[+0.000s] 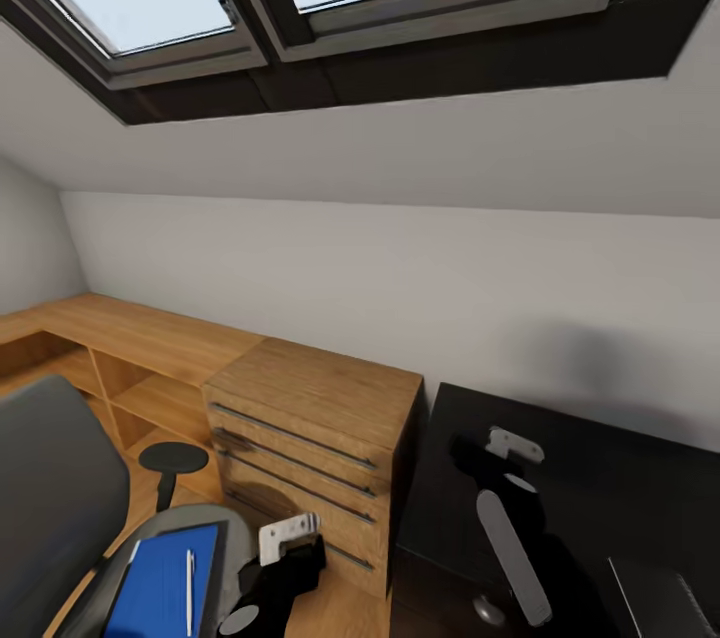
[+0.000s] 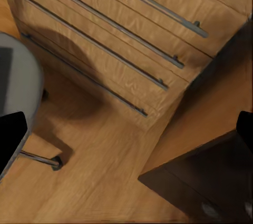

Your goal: In the bedroom, organize the workspace by keeping the computer under the desk, ensuring the monitor is on the desk, placing the keyboard on the desk next to the monitor, placing the mouse on the desk next to the keyboard, moving the folder from the swivel chair onto the desk next to the mouse, stacking the notebook on top of the folder with the pen on top of the notebook, and positioning the swivel chair next to the desk.

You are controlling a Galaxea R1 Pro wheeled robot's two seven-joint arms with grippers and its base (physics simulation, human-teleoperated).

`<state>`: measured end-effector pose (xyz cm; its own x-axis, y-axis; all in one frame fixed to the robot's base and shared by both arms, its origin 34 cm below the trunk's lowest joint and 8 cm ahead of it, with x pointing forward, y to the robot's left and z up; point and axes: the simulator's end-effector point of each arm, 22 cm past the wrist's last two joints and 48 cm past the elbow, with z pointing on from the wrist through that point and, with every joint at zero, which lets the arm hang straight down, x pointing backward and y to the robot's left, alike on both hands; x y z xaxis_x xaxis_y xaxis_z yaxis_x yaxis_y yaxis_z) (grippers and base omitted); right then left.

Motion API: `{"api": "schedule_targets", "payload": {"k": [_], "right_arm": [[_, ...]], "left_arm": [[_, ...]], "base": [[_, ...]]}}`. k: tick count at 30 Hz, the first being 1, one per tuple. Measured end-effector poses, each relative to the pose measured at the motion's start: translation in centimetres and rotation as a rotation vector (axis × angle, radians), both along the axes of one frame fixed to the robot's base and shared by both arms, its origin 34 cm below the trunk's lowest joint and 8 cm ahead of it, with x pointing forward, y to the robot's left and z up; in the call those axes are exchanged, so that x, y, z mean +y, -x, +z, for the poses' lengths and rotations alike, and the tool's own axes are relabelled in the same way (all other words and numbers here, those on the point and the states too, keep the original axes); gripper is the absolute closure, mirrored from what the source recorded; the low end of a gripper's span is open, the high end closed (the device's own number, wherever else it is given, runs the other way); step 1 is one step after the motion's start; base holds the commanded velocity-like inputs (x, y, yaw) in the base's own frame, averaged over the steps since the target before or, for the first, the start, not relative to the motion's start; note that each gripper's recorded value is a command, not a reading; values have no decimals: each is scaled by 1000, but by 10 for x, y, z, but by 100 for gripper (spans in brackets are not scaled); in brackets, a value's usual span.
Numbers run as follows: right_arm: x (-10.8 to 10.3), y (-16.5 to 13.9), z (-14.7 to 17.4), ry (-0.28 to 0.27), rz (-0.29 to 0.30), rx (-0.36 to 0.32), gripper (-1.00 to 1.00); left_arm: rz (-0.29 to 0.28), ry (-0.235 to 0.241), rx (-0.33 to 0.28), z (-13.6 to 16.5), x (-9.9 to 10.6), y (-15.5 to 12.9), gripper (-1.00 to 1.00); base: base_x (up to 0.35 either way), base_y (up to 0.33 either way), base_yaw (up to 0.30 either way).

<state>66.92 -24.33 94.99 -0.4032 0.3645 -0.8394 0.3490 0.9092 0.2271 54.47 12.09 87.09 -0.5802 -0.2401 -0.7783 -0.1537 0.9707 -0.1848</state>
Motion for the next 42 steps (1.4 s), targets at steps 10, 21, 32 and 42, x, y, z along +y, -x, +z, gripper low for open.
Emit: {"api": "schedule_targets", "payload": {"k": [10,21,32,42], "right_arm": [[-10,3,-17,-27,-29,36,100],[-12,3,-17,-26,-36,31,100],[-15,3,-29,-24,-51,43,100],[-15,3,-30,-23,-52,44,100]], "left_arm": [[-25,-14,12,-6,-8,5,-100],[-24,-18,11,-6,-8,6,-100],[-24,-18,11,-6,-8,6,-100],[-23,-18,10,-6,-7,5,-100]], "base": [[0,-27,-270],[0,-284,-270],[0,-190,-270],[0,-4,-270]]}}
